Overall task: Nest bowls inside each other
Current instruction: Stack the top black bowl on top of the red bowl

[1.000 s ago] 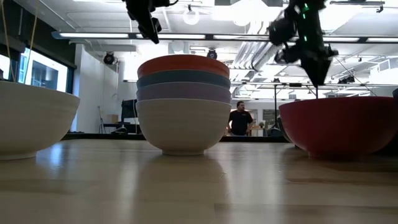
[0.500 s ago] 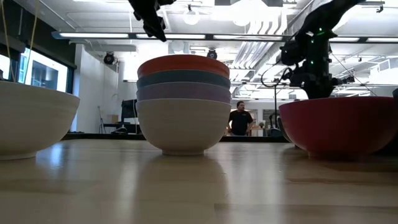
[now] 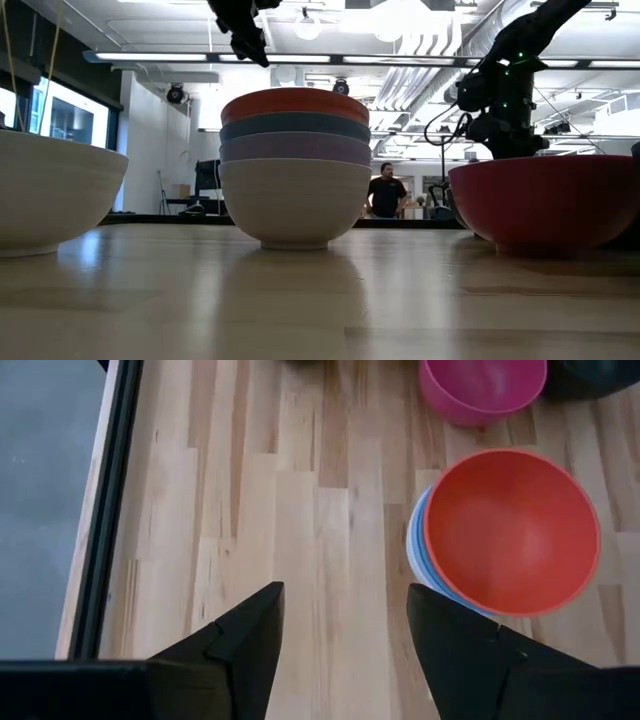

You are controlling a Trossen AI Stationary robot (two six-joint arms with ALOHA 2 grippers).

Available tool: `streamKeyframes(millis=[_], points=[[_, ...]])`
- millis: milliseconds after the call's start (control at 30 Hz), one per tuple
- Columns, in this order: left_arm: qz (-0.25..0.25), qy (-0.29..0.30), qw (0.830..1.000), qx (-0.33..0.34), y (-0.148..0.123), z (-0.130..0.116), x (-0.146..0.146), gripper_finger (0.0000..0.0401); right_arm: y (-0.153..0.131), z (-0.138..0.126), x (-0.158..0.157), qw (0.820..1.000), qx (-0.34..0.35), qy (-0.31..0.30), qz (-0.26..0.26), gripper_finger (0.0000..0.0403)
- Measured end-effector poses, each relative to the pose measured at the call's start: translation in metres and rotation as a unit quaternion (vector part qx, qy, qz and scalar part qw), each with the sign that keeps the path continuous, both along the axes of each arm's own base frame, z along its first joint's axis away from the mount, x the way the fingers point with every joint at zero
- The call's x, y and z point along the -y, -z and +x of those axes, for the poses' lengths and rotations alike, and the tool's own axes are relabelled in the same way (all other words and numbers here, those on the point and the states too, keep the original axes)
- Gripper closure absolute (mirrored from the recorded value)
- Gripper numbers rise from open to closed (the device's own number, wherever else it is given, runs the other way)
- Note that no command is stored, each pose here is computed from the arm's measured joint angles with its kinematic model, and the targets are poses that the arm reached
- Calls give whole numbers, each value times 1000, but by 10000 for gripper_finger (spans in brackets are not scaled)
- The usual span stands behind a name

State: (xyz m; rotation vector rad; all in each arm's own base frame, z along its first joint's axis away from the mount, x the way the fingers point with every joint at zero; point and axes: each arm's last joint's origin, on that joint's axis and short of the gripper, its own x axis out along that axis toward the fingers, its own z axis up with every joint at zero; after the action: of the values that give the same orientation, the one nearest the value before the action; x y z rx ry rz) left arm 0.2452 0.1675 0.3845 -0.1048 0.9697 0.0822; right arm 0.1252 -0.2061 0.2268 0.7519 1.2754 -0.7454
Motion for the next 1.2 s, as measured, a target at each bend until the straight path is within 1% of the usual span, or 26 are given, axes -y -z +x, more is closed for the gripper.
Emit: streamKeyframes(millis=[467,667,933,1200], points=[[-5,-6,1000,0,0,0,0,201,0,-1,0,1000,-21,8,-8,282],[-6,-7,1000,-1,0,0,1,201,14,-4,-5,1000,-28,-4,10,282],[-6,-7,1000,-1,0,0,1,201,14,-2,-3,1000,-8,-4,6,282],[-7,-8,1000,-1,0,0,1,201,14,-2,-4,1000,-8,1,8,282]])
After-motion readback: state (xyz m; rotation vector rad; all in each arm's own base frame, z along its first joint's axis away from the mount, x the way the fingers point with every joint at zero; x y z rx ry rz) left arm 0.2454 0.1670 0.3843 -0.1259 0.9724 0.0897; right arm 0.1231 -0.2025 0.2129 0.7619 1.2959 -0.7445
